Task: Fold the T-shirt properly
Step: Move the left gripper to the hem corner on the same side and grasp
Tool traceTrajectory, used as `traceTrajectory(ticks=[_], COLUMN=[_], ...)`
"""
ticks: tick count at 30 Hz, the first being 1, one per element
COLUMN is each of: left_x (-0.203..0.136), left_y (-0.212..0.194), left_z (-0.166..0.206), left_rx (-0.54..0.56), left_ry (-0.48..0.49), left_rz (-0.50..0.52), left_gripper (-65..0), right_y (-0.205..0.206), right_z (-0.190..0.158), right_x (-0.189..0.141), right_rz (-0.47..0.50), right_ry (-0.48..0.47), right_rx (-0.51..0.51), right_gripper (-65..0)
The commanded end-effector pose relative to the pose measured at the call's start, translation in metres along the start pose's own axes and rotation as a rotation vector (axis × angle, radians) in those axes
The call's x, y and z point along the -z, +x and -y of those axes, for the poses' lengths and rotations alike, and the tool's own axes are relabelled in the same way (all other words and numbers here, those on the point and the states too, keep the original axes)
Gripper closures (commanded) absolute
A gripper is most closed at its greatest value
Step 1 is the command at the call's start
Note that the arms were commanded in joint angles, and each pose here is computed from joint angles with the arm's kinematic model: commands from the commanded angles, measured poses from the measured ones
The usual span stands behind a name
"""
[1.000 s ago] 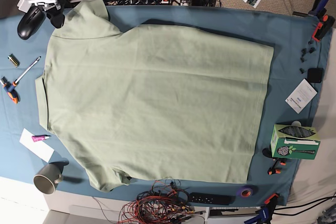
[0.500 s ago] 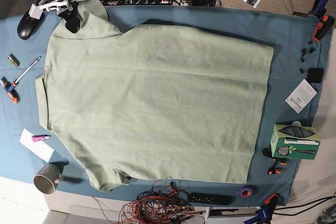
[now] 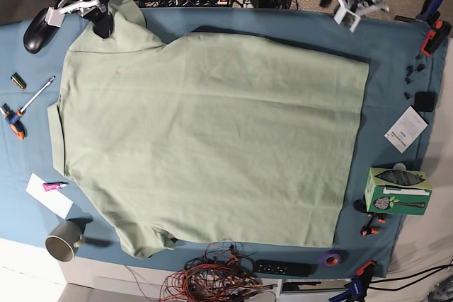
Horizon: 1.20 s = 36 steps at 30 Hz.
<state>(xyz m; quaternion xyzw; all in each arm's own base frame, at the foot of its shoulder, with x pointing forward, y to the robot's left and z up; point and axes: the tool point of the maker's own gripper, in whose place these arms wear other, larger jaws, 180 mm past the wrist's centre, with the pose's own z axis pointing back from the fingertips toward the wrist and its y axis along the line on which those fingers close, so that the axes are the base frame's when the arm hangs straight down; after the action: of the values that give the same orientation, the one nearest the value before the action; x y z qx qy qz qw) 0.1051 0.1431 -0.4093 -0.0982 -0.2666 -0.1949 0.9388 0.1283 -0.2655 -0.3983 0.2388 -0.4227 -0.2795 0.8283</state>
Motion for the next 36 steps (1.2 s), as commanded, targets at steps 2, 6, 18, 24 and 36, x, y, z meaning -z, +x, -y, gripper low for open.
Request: traceTrajectory(ticks=[2,6,18,24,36], left_x=[-0.005,-0.019,-0.057,-0.035,-0.013], left_y=[0.018,0.047,0.111,0.107,0.110], left_z=[-0.024,-0.071,-0.150,-0.181,-0.184], left_rx=[0.029,0.013,0.006,-0.168,-0.347], left_ry=[0.048,0.135,0.240,0.186,-0.041], left_rz=[0.040,0.120,0.275,0.279,0.296], left_gripper=[-21.6,-21.6,-21.6,-21.6,-21.6], right_y=[-0.008,-0.009,-0.008,-0.009,-0.009], right_z=[0.004,0.004,0.004,0.000,0.000], right_x=[-0.004,-0.004,-0.004,-0.004,-0.004], right_rz=[-0.048,-0.049,-0.048,-0.048,-0.048], right_ry=[-0.020,-0.020,-0.020,0.000,0.000], right_rx=[-0.017,-0.017,-0.017,-0.037,-0.038], right_gripper=[0.0,0.0,0.0,0.0,0.0])
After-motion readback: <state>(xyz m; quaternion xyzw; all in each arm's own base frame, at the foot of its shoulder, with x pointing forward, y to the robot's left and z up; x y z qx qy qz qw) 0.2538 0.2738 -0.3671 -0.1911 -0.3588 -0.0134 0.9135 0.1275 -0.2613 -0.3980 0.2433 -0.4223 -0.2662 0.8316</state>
